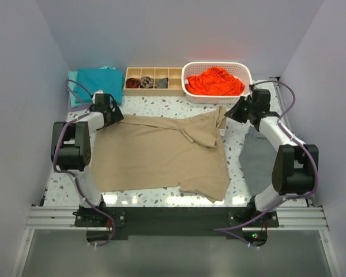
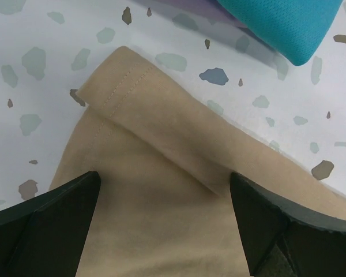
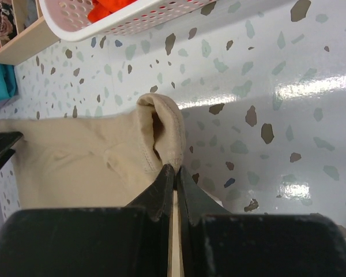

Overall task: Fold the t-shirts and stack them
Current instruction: Flatten the tshirt out

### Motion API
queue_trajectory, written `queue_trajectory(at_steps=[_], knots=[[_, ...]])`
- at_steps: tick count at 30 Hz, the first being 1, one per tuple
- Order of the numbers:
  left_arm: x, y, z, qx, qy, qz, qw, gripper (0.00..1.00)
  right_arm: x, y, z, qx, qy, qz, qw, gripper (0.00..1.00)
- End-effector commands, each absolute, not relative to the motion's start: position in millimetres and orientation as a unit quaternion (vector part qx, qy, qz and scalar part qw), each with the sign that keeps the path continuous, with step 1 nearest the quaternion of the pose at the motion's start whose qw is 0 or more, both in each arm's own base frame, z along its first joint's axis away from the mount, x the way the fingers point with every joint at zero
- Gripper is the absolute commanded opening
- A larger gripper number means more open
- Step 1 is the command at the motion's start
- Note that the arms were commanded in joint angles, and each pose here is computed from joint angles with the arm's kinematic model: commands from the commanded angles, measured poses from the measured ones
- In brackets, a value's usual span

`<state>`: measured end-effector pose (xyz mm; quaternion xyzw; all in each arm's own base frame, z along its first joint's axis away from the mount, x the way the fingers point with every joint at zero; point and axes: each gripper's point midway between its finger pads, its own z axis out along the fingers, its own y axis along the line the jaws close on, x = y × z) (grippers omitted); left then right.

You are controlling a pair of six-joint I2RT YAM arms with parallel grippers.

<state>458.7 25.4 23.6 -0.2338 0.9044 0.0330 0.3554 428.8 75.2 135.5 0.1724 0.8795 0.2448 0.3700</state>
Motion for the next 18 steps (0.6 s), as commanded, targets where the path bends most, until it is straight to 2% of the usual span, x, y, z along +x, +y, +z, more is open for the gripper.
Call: queue_trajectory(at_steps=[1,13,18], knots=[[473.8,28.7,38.5,-0.259,0.886,0.012,0.385,1.00,433.3,72.7,142.0,0.164,0.877,0.239,0.382,0.00],[494.1,35.9,47.4,-0.286,0.848,0.001,0.446,0.98,433.9,76.7,133.5,0.159,0.882,0.247,0.369,0.00],[502.7,37.1,46.7,-0.285,0.847,-0.004,0.448,0.83,435.3,76.4,133.9,0.158,0.883,0.247,0.367,0.00]])
